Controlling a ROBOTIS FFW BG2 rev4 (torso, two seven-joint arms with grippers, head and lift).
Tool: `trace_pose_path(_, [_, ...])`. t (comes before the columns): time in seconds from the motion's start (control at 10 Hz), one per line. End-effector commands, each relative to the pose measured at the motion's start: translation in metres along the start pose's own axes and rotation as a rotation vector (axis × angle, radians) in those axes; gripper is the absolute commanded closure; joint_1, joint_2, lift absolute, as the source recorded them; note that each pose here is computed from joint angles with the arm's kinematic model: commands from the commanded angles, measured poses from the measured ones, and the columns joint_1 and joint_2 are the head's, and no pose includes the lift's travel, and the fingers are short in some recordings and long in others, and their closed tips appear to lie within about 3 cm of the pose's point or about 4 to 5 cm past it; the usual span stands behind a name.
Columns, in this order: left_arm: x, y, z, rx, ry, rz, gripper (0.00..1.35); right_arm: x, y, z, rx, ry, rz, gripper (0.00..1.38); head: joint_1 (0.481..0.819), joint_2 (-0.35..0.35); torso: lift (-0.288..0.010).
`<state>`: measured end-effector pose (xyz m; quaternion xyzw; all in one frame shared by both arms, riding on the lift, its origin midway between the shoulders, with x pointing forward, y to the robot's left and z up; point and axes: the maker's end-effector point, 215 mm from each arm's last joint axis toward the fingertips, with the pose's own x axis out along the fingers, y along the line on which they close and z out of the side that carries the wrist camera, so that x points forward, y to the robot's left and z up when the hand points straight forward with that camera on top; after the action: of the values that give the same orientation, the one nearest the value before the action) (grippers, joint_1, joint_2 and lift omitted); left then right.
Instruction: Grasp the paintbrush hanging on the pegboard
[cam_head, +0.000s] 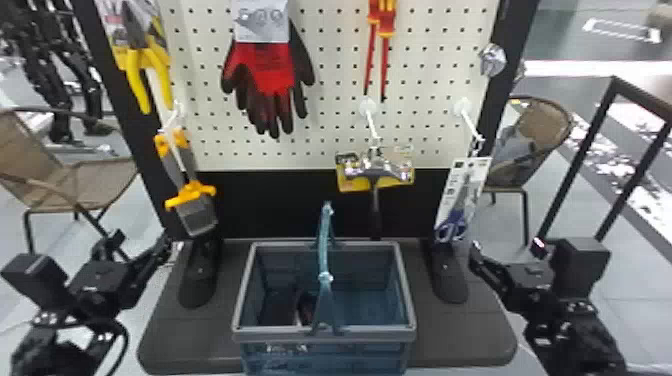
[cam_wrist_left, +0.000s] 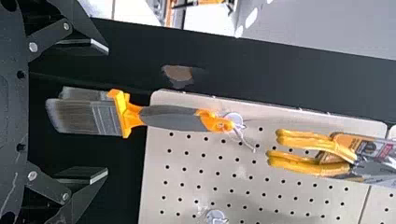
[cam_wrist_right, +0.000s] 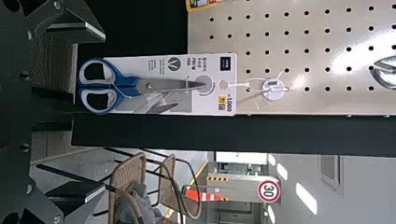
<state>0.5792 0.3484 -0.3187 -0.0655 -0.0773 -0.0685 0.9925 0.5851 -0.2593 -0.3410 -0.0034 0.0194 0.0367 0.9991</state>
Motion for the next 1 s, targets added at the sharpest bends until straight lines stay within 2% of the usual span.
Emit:
trace_pose_path(0.0, [0.018, 0.012, 0.006, -0.010, -0.013, -0.033, 0.36, 0.000, 0.002, 0.000, -0.001, 0.000, 0.005, 0.17, 0.549, 0.000, -0.100])
trace_pose_path(0.4, [0.072, 0.002, 0.027, -0.007, 0.006, -0.158, 0.36, 0.002, 0.009, 0.003, 0.000, -0.006, 0.025, 0.17, 0.549, 0.000, -0.100])
trace_pose_path(0.6, [0.088, 0.000, 0.033, 0.016, 0.023, -0.160, 0.36, 0.004, 0.011, 0.005, -0.001, -0.011, 0.032, 0.17, 0.549, 0.000, -0.100])
trace_pose_path(0.8, [0.103, -0.006, 0.032, 0.026, 0.067, -0.175, 0.26, 0.005, 0.013, 0.005, -0.001, -0.011, 0.044, 0.17, 0.549, 0.000, -0.100])
trace_pose_path(0.9, [0.108, -0.005, 0.032, 0.028, 0.072, -0.176, 0.30, 0.005, 0.014, 0.006, 0.001, -0.012, 0.047, 0.17, 0.549, 0.000, -0.100])
